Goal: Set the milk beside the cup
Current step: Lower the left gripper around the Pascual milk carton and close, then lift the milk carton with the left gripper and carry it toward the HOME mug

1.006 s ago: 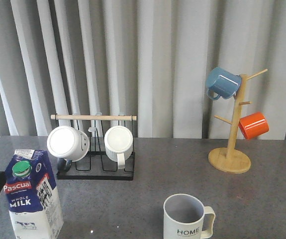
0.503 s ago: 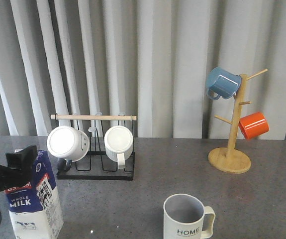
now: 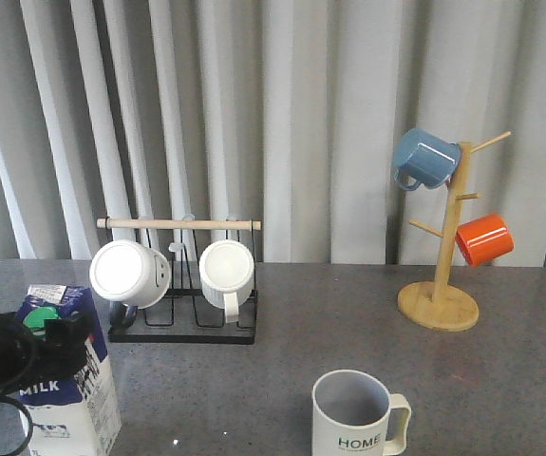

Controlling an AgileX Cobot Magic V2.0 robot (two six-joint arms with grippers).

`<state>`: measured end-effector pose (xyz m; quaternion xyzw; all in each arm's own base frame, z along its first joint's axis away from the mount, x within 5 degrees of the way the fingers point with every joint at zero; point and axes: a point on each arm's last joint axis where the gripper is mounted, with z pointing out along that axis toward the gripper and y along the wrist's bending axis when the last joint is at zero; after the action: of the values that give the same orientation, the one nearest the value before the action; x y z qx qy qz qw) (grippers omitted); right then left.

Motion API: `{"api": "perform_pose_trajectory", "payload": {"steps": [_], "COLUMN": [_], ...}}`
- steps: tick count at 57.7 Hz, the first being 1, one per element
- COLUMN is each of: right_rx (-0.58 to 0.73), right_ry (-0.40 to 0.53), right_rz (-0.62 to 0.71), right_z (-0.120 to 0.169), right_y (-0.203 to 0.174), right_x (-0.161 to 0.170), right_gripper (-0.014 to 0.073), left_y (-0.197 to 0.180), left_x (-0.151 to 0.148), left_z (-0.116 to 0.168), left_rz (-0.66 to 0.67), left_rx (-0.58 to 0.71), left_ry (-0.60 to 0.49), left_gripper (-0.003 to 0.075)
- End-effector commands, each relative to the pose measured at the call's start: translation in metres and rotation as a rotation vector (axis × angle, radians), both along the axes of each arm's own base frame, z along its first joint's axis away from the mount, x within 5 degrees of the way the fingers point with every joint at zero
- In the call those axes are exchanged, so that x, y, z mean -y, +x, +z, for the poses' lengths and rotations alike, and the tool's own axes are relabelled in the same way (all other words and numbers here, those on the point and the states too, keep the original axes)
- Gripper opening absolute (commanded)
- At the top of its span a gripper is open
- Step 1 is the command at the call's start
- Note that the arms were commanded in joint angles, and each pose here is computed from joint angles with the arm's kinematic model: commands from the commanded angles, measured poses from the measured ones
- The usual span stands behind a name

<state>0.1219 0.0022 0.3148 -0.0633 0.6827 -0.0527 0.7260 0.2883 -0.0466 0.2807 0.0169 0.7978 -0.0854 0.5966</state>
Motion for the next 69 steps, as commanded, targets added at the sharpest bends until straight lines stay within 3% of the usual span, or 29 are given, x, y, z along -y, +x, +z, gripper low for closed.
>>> {"api": "perform_pose_trajectory", "payload": {"steps": [1,9,16,35,45,55,69], "right_rx": [0.098,0.098,0.098,0.097,0.097,0.098,0.098], "right_ry": [-0.008,-0.008,-0.008,-0.008,-0.008,-0.008,-0.008], "right_rz": [-0.001,-0.001,-0.001,-0.001,-0.001,-0.001,-0.001], "right_z": [0.017,0.017,0.017,0.017,0.017,0.017,0.017], "right_y": [-0.001,-0.001,-0.001,-0.001,-0.001,-0.001,-0.001], "right_x": [0.000,0.000,0.000,0.000,0.000,0.000,0.000], "right_gripper": [-0.0008,-0.0008,-0.0008,-0.0008,-0.0008,-0.0008,-0.0008], "left_y": [0.004,0.010,0.012,0.012,0.012,0.003,-0.029], "left_x": [0.002,0.003,0.004,0.004,0.004,0.002,-0.003], "left_z": [0.015,0.005,0.000,0.001,0.002,0.017,0.064], "left_rz": [0.001,0.001,0.001,0.001,0.001,0.041,0.057], "left_rx": [0.086,0.053,0.039,0.053,0.051,0.073,0.198], "left_ry": [-0.038,-0.031,-0.029,-0.031,-0.033,-0.215,-0.493], "left_gripper": [0.0607,0.0593,0.0531,0.0216,0.0119,0.0081,0.0083]}}
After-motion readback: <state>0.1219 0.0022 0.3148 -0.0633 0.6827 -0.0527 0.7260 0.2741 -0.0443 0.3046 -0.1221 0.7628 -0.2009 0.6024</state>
